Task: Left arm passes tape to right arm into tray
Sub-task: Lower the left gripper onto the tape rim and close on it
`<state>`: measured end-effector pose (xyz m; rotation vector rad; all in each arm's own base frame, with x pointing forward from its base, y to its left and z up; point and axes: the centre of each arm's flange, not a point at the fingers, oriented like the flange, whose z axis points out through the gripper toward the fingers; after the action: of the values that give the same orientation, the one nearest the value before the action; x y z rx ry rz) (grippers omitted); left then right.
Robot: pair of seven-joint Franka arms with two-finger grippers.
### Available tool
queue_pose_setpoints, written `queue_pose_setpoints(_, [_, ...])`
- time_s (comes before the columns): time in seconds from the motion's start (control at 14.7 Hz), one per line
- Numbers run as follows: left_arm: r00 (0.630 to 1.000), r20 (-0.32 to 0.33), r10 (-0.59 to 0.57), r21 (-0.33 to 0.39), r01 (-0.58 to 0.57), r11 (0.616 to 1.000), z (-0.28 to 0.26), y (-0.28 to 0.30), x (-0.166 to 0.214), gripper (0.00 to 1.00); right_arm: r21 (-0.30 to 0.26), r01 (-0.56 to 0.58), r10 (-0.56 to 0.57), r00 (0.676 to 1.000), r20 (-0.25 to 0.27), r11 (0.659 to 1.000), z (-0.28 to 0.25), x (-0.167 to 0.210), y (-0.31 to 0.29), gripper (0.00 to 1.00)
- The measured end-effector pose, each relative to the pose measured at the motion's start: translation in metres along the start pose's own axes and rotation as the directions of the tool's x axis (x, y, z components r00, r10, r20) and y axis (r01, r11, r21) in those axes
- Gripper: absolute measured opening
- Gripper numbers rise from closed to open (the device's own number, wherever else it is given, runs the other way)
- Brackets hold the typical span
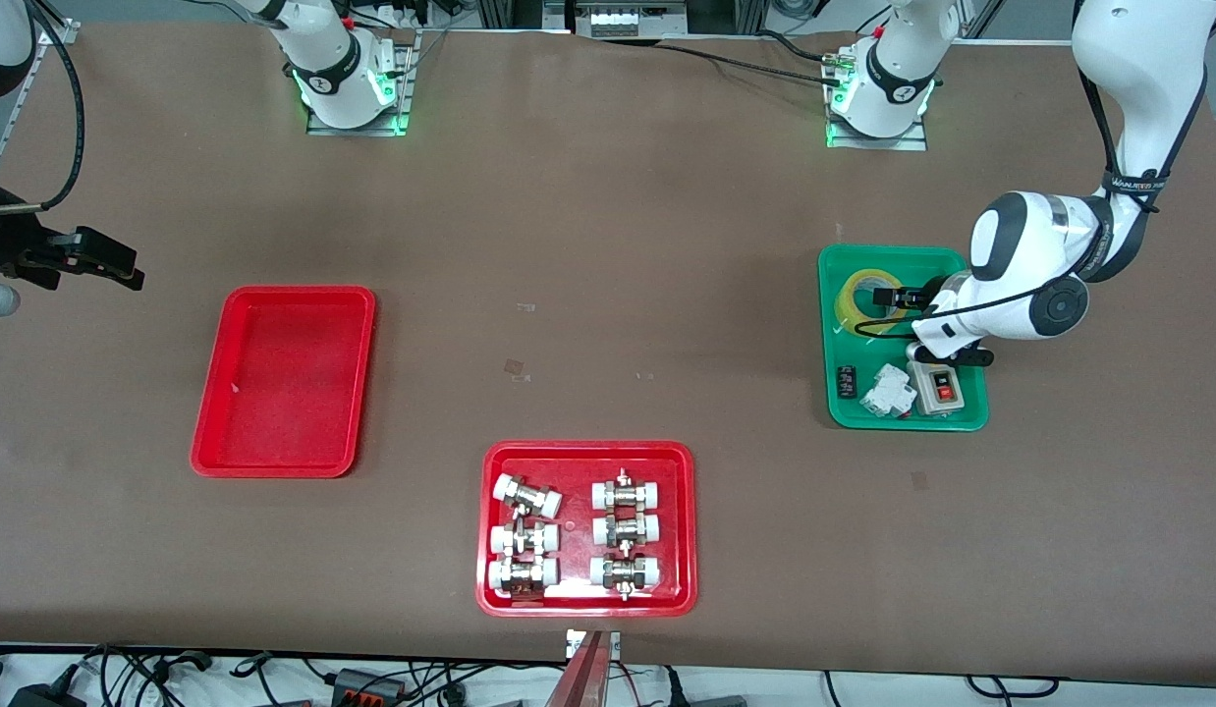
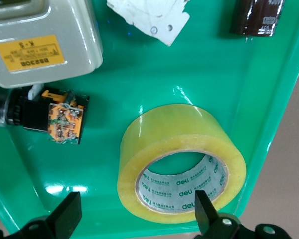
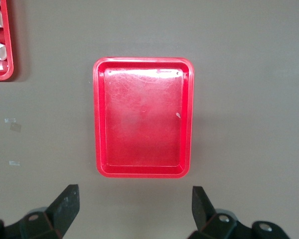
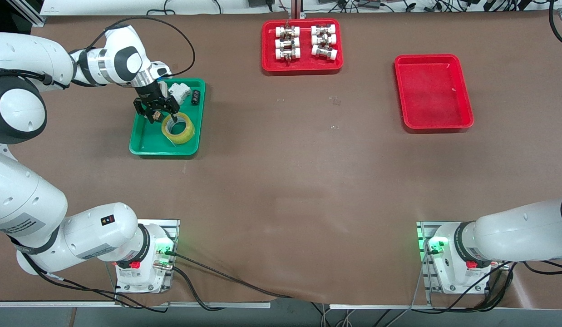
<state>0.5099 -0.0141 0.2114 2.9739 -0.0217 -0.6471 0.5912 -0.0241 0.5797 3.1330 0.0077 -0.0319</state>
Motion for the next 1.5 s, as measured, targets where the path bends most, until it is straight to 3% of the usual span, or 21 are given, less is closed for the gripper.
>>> queue_pose_setpoints(0.27, [1.0,-0.023,-0.002,-0.002,0.001,1.0,-0.001,-0.001,0.002,1.0,0.0,0.0,0.0,1.0,0.0,1.0,0.0,0.0,0.0,1.0])
queue_pose_setpoints(0.68, [0.999,-0.032,-0.005,-0.005,0.004,1.0,0.004,-0.002,0.003,0.91,0.0,-0.001,0.001,1.0,0.001,1.0,0.0,0.0,0.001,1.0])
queue_pose_setpoints(0.82, [0.999,-0.036,-0.01,-0.008,0.009,1.0,0.005,-0.005,0.003,0.85,0.0,-0.001,0.001,1.0,0.001,1.0,0.0,0.0,0.001,1.0])
queue_pose_setpoints(0.95, [0.999,-0.037,-0.014,-0.011,0.014,1.0,0.006,-0.008,0.003,0.71,0.0,-0.001,0.001,1.0,0.002,1.0,0.0,0.0,0.001,1.0])
queue_pose_setpoints(1.09, [0.999,-0.036,-0.021,-0.014,0.02,1.0,0.007,-0.011,0.003,0.67,0.0,-0.001,0.001,1.0,0.002,1.0,0.0,0.0,0.001,1.0])
queue_pose_setpoints(1.16, [0.999,-0.036,-0.023,-0.016,0.023,1.0,0.007,-0.013,0.003,0.57,0.0,-0.001,0.001,1.0,0.002,1.0,0.0,0.0,0.001,1.0])
queue_pose_setpoints(1.5, [0.999,-0.032,-0.029,-0.022,0.028,0.999,0.011,-0.016,0.003,0.53,0.0,-0.001,0.001,1.0,0.003,1.0,0.001,0.0,0.001,1.0])
